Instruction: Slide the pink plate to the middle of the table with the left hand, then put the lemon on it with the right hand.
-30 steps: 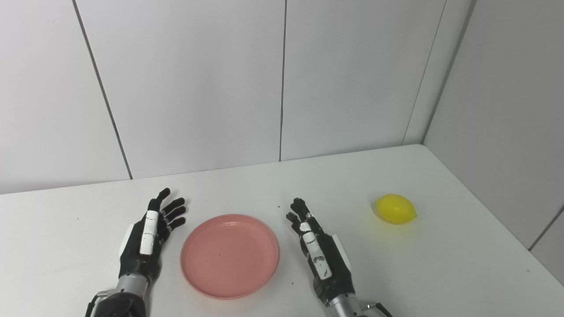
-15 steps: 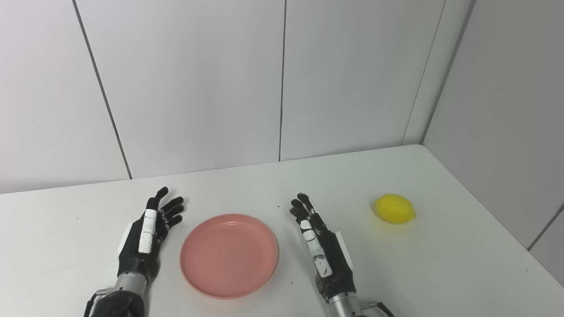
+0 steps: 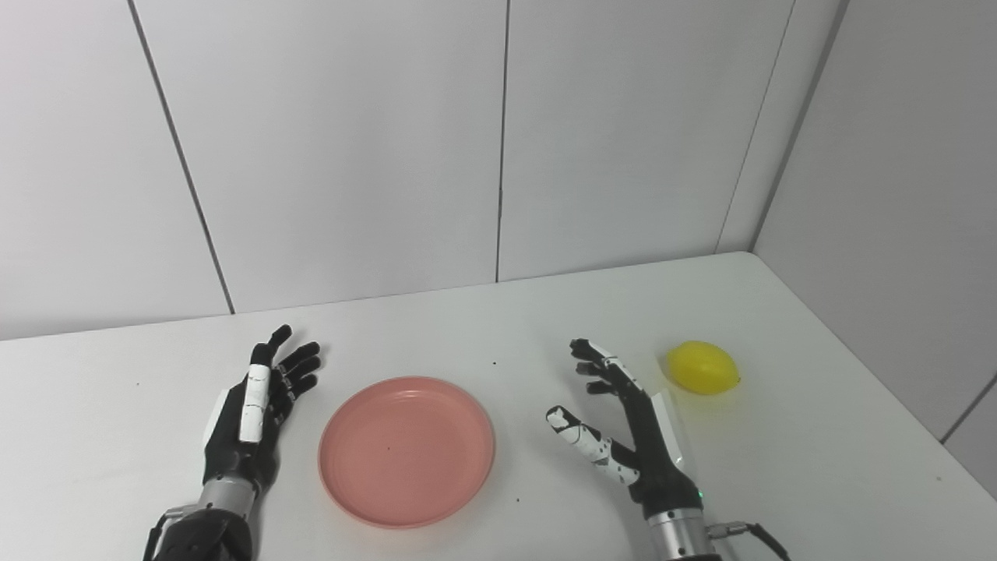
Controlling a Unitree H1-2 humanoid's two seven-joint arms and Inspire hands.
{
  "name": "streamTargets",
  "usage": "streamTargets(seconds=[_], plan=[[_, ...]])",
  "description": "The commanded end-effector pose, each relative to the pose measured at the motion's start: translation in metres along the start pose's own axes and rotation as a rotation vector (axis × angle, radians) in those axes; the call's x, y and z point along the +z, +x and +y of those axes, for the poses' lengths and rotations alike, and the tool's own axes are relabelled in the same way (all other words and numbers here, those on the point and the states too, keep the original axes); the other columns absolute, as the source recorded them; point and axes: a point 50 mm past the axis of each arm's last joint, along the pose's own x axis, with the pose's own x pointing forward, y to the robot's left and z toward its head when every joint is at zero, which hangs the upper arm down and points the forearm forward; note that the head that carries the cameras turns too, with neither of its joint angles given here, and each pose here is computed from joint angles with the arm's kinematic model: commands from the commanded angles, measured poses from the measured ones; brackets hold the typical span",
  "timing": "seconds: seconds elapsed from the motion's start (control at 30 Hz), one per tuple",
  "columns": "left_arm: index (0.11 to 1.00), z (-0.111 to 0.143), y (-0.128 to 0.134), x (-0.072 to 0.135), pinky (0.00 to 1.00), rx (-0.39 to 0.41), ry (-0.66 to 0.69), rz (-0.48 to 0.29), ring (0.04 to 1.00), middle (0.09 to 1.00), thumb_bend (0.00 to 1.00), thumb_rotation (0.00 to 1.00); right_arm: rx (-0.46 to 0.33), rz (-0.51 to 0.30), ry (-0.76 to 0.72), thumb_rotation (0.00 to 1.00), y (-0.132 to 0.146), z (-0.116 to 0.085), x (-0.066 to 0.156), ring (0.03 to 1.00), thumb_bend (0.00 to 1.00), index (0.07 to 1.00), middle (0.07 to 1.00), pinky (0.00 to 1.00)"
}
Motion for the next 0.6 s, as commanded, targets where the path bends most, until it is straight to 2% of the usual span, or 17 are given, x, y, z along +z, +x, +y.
streamTargets(seconds=[0.0, 0.1, 0.3, 0.4, 0.57], plan=[[0.915, 0.004, -0.012, -0.031, 0.86, 0.023, -0.017, 0.132, 0.841, 0.804, 0.94, 0.92, -0.043, -0.073, -0.04, 0.79, 0.017, -0.009, 0.017, 0.762, 0.79, 0.772, 0.8, 0.69], [0.917, 0.003, -0.013, -0.032, 0.86, 0.023, -0.018, 0.133, 0.846, 0.805, 0.94, 0.92, -0.052, -0.11, -0.087, 0.74, 0.025, -0.02, 0.019, 0.746, 0.81, 0.74, 0.768, 0.68], [0.915, 0.003, -0.014, -0.033, 0.85, 0.026, -0.014, 0.134, 0.839, 0.8, 0.94, 0.92, -0.076, -0.161, -0.184, 0.72, 0.04, -0.034, 0.021, 0.713, 0.84, 0.673, 0.724, 0.65], [0.915, 0.004, -0.014, -0.035, 0.84, 0.025, -0.016, 0.137, 0.838, 0.797, 0.93, 0.93, -0.076, -0.177, -0.251, 0.73, 0.045, -0.04, 0.024, 0.697, 0.85, 0.67, 0.723, 0.62], [0.919, 0.005, -0.014, -0.035, 0.86, 0.025, -0.018, 0.138, 0.841, 0.795, 0.93, 0.92, -0.082, -0.204, -0.359, 0.71, 0.054, -0.048, 0.026, 0.705, 0.86, 0.691, 0.735, 0.64]])
